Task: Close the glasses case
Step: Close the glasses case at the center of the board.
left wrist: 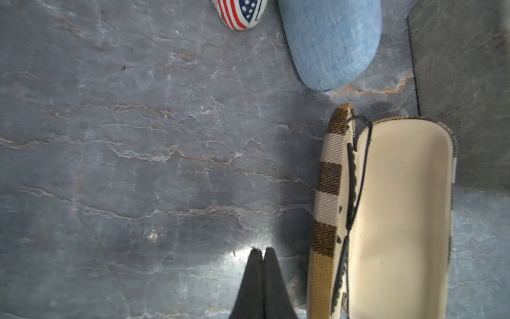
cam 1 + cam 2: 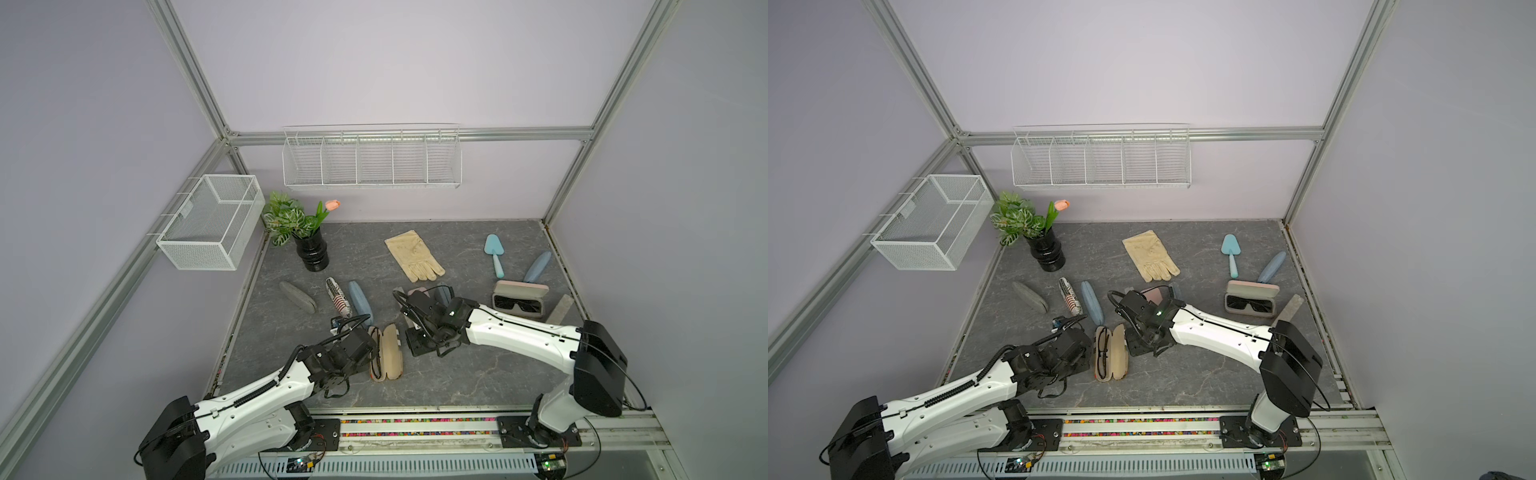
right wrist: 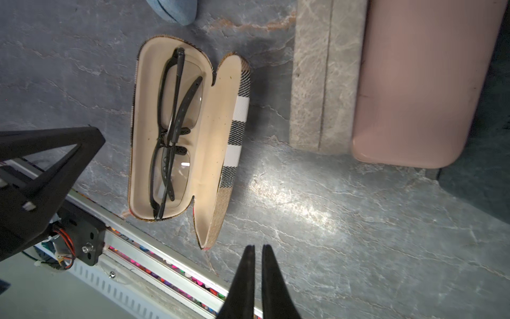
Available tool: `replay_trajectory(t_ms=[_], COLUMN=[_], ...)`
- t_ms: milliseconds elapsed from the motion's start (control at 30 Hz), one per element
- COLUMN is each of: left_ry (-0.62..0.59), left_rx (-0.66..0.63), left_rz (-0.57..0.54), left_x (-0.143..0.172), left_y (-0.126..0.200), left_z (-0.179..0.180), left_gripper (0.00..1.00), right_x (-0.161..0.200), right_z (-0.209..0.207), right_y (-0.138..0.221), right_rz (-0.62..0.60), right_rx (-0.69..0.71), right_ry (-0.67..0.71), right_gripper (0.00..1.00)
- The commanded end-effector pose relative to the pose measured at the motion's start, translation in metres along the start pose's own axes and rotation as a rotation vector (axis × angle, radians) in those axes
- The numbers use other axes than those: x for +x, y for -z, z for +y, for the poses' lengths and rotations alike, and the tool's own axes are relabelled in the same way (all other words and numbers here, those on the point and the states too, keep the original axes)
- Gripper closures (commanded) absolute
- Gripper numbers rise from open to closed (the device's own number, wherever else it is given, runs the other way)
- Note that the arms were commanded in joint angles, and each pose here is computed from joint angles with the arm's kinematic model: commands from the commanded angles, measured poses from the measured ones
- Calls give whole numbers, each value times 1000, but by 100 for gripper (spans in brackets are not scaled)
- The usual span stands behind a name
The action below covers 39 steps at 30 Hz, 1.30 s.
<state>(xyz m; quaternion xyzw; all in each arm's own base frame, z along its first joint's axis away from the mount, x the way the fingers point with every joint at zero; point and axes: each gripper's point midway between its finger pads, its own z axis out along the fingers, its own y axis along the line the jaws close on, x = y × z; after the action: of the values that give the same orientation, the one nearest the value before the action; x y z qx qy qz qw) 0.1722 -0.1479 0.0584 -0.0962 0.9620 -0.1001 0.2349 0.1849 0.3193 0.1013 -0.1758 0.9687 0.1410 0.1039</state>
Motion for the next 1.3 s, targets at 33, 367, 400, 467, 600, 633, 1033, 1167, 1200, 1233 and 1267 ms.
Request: replay_trajectory(t_ms=[33, 367, 400, 467, 600, 633, 1033, 1167, 1200, 1233, 1267], left_ry=[17, 16, 16, 15, 21, 22, 45, 51, 52, 53, 53], left_rx=[20, 30, 27, 30, 33, 37, 45, 52, 57, 61, 63], left_rz=[9, 41, 43, 46, 51, 53, 47, 52, 51, 52, 54], left_x=[1, 7, 7, 8, 9, 9, 8, 8, 7, 7, 7], left_y=[-6, -18, -19, -20, -22, -22, -23, -24, -24, -24, -24], left_z=[-6, -15, -14, -16, -17, -18, -20, -23, -25, -26, -27], left_gripper=[100, 100, 100, 100, 100, 100, 100, 100, 100, 100, 100], right_x=[8, 16, 17, 18, 19, 19, 17, 15, 15, 15, 15], right_z=[7, 6, 7, 8, 11, 11, 20, 24, 25, 25, 27], right_y=[-18, -45, -47, -51, -58, -60, -66, -66, -66, -66, -66], right_rz=[33, 84, 88, 93, 104, 104, 109, 109, 110, 111, 112], right_rx=[-21, -14, -17, -21, -36, -39, -59, -66, -67, -66, -69], right_ry=[-19, -33, -33, -39, -56, -59, -79, -72, -71, -69, -69], right_gripper=[89, 88, 87, 87, 87, 87, 86, 85, 85, 85, 85])
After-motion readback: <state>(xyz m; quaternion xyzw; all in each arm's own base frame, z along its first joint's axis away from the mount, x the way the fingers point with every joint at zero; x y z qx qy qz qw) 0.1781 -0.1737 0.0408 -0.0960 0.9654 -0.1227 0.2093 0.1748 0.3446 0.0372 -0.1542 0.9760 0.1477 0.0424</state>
